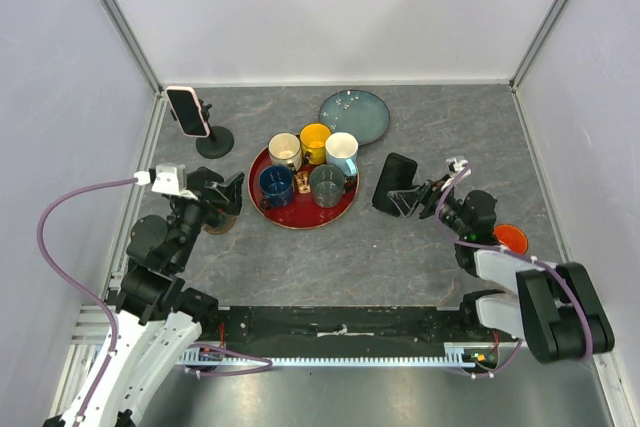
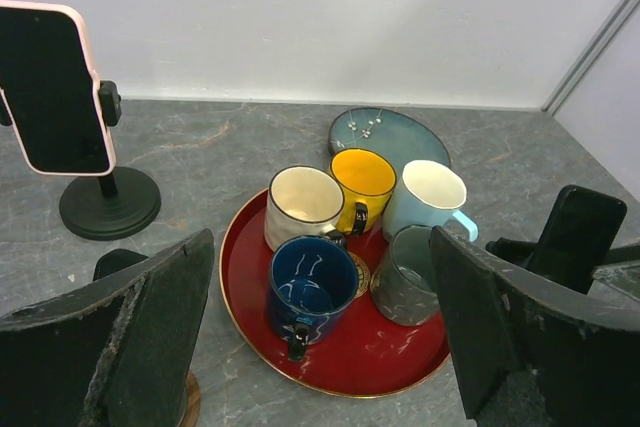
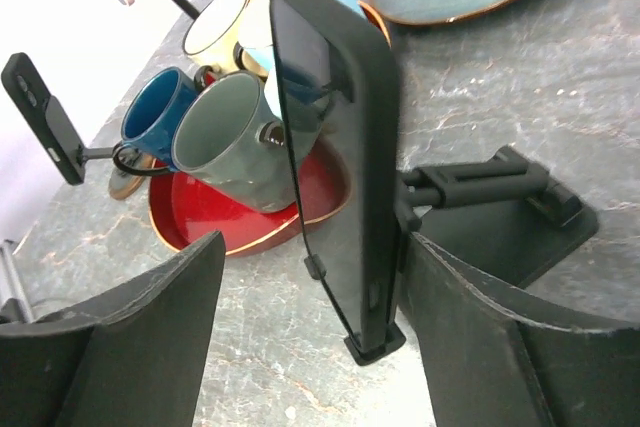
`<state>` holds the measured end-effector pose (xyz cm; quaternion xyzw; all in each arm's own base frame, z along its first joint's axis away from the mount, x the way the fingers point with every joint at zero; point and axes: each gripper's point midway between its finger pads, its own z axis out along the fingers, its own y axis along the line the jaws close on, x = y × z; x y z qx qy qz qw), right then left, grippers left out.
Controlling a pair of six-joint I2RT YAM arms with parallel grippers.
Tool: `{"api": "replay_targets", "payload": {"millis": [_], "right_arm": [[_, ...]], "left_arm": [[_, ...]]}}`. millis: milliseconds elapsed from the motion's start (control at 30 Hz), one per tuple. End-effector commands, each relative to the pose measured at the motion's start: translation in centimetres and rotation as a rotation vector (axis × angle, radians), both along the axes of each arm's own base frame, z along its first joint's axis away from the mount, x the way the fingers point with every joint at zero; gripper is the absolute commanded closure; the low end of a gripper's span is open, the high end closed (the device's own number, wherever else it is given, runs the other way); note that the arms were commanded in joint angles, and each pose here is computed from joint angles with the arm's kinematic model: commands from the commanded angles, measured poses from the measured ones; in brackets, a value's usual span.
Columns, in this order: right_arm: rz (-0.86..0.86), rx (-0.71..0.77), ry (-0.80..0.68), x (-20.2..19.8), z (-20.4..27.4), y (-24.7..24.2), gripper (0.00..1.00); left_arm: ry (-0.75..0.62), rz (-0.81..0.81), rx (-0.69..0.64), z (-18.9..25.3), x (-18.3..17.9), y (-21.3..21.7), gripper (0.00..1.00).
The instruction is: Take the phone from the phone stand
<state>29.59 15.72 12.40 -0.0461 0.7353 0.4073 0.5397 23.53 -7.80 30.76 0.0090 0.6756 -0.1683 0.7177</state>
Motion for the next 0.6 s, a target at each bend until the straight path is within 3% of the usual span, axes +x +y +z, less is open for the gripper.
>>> {"api": "replay_targets", "payload": {"millis": [0, 400, 567], "right_arm": [[-0.035, -0.078, -0.021, 0.3, 0.8, -0.9, 0.19], [-0.222, -0.173, -0.038, 3.4, 6.0, -4.0, 0.07], [-0.057, -0.109, -0.084, 5.1, 8.6, -2.5, 0.09]], "left_arm": [[-0.022, -0.025, 0.005, 0.5, 0.1, -0.5, 0.05], [-0.025, -0.024, 0.006, 0.5, 0.0, -0.4, 0.05], [-0.034, -0.029, 0.003, 0.8, -0.2, -0.5, 0.05]]}}
